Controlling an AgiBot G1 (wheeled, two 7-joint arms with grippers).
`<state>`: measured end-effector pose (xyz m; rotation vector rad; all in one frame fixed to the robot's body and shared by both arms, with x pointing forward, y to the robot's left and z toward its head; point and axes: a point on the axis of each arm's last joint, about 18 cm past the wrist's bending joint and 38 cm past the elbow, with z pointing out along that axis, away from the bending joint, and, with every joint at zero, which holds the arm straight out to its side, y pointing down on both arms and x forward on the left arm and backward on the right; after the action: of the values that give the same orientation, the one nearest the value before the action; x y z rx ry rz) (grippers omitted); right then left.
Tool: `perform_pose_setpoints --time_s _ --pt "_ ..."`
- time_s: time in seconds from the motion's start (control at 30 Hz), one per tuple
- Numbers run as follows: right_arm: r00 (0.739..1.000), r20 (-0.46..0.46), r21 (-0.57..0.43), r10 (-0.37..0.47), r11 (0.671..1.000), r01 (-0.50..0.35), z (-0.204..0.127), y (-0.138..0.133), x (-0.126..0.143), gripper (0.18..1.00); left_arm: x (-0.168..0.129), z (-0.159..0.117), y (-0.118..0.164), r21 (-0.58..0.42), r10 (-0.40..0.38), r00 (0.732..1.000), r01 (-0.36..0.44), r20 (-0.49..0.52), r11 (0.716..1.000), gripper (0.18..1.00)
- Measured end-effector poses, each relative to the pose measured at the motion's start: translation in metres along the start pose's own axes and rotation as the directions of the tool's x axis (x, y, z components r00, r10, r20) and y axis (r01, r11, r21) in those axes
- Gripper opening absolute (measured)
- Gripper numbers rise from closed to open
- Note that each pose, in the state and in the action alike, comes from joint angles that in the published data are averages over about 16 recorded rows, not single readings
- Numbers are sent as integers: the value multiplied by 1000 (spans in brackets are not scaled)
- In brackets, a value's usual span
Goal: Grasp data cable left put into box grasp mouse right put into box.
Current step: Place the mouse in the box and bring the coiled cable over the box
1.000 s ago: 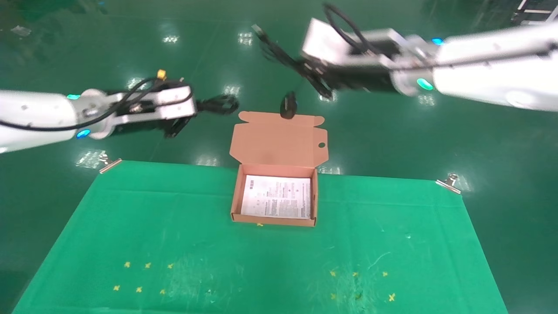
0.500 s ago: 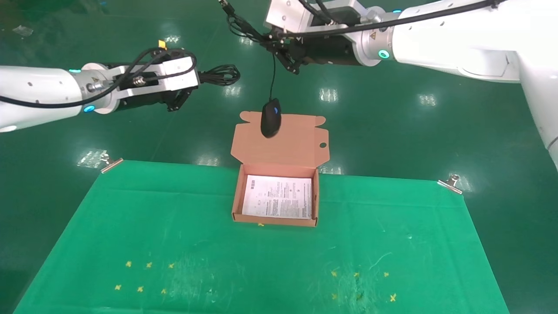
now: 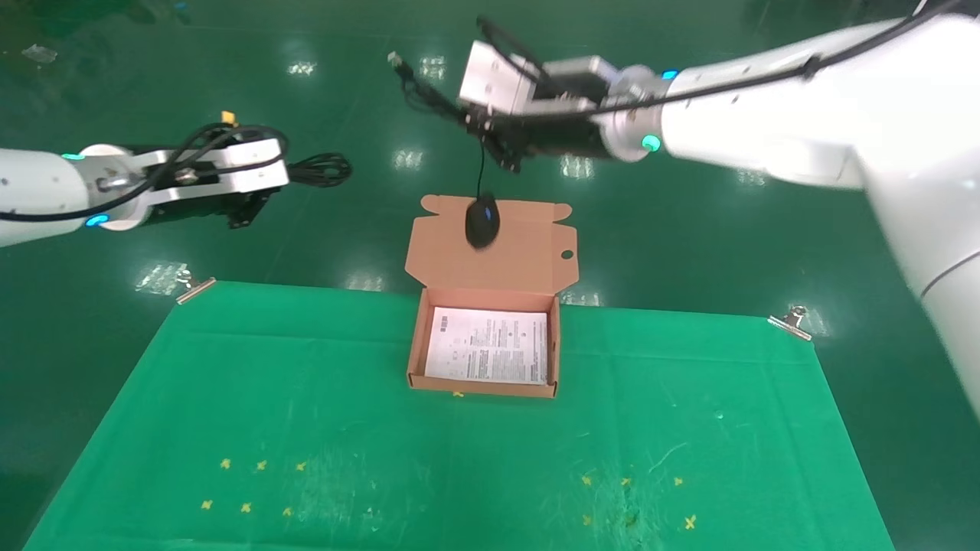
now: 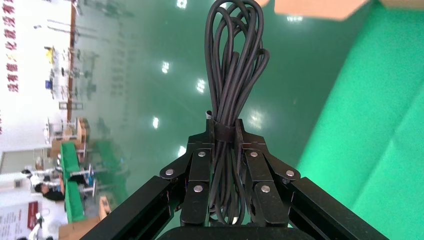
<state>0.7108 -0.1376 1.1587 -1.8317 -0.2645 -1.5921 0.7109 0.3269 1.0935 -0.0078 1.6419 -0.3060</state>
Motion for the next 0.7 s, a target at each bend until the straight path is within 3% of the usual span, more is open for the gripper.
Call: perform_pose_setpoints --time_s 0.33,0.7 --pt "996 85 -9 37 999 -37 20 11 -50 229 8 -14 24 -96 -13 1000 11 -23 995 252" --pt "979 158 -32 128 992 -124 39 26 -108 229 13 -22 26 -141 -19 1000 16 -23 990 251"
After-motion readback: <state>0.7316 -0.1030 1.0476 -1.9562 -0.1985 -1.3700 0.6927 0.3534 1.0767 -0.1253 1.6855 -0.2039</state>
